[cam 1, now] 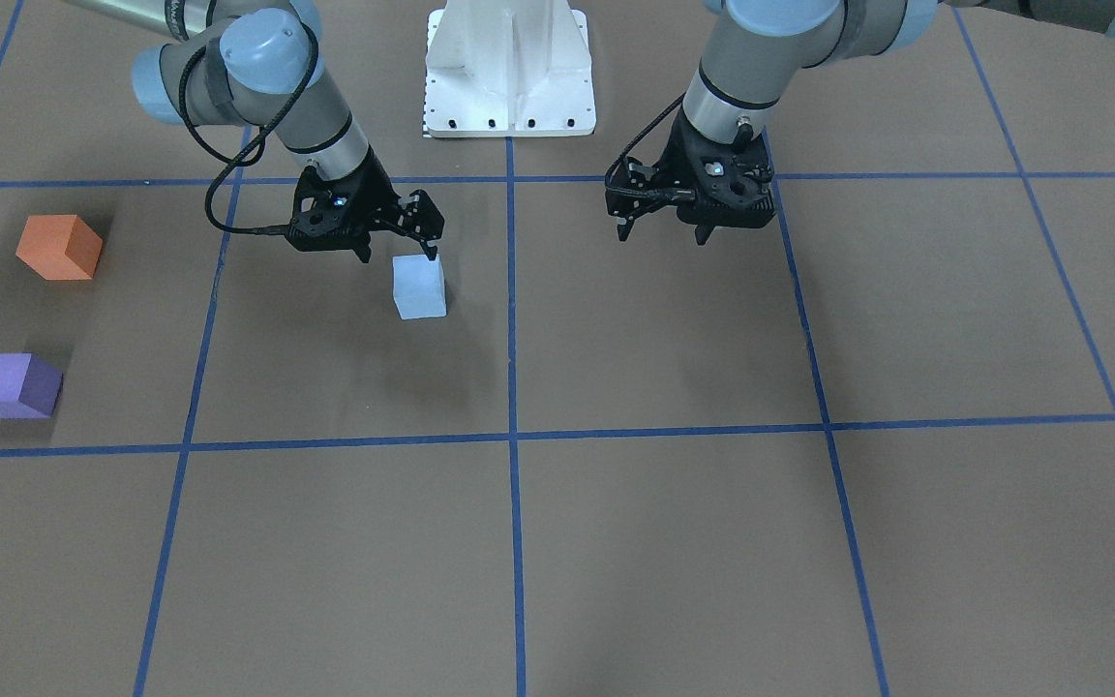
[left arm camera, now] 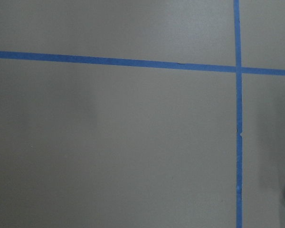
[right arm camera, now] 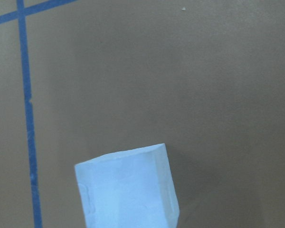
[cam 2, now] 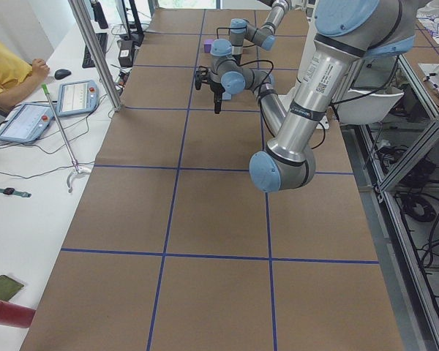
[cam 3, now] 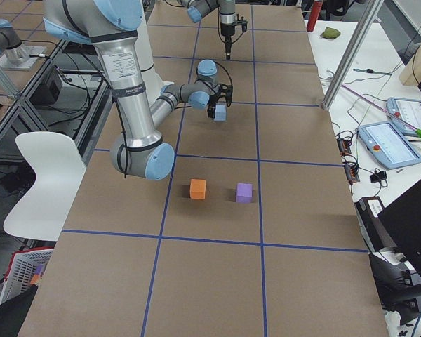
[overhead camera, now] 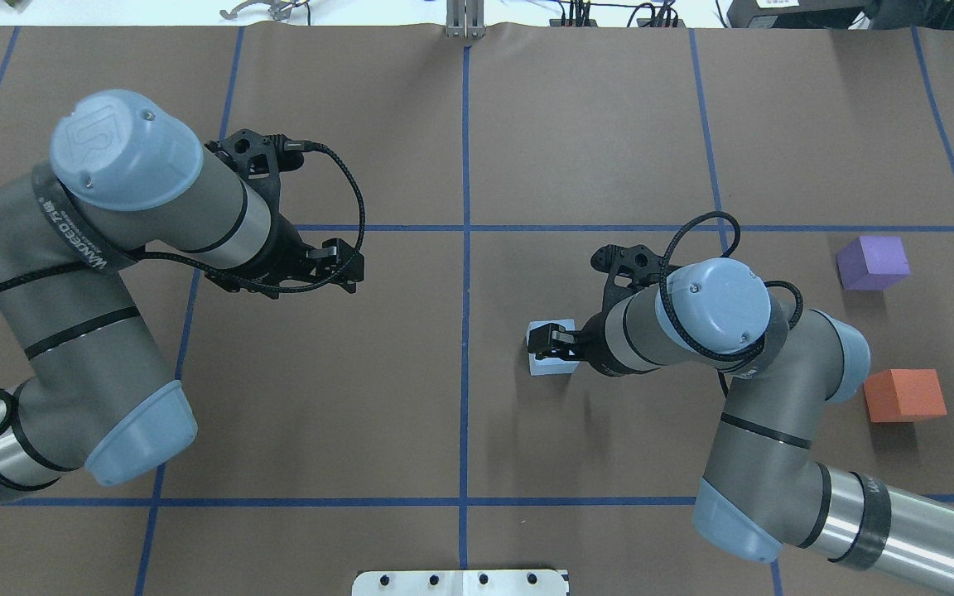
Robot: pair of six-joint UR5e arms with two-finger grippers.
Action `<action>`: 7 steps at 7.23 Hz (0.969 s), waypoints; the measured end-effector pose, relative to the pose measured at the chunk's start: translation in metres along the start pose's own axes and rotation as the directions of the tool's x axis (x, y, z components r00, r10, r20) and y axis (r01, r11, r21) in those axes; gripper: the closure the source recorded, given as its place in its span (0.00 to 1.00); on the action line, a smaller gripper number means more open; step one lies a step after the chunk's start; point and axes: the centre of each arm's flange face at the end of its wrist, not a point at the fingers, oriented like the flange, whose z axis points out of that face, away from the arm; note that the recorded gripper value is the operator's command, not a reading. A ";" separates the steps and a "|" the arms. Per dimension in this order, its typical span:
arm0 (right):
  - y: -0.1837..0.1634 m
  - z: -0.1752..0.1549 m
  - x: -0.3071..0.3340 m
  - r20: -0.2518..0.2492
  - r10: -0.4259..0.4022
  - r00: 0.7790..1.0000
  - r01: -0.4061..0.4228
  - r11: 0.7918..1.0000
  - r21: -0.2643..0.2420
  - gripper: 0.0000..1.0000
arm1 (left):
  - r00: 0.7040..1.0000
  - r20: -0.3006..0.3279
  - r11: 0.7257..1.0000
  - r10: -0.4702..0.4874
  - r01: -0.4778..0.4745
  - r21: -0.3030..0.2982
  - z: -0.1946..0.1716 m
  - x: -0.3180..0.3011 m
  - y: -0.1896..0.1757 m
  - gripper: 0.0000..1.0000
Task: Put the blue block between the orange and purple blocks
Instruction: 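Lower the right gripper onto the light blue cube and close it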
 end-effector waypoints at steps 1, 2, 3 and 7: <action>-0.002 0.003 -0.003 -0.002 -0.005 1.000 0.005 1.000 0.007 0.00 | 1.000 0.001 1.000 -0.001 0.001 0.000 0.000 0.000 0.000 0.00; -0.004 0.006 -0.007 -0.004 -0.014 1.000 0.014 1.000 0.015 0.00 | 1.000 0.000 1.000 -0.002 0.002 0.000 0.000 0.000 0.000 0.00; -0.005 0.008 -0.008 -0.006 -0.036 0.999 0.036 0.999 0.020 0.00 | 1.000 -0.001 1.000 -0.002 0.002 0.000 0.000 0.000 0.000 0.00; -0.010 0.023 -0.015 -0.028 -0.118 0.993 0.119 0.992 0.034 0.00 | 1.000 0.002 1.000 -0.004 0.004 -0.002 0.002 0.000 0.000 0.00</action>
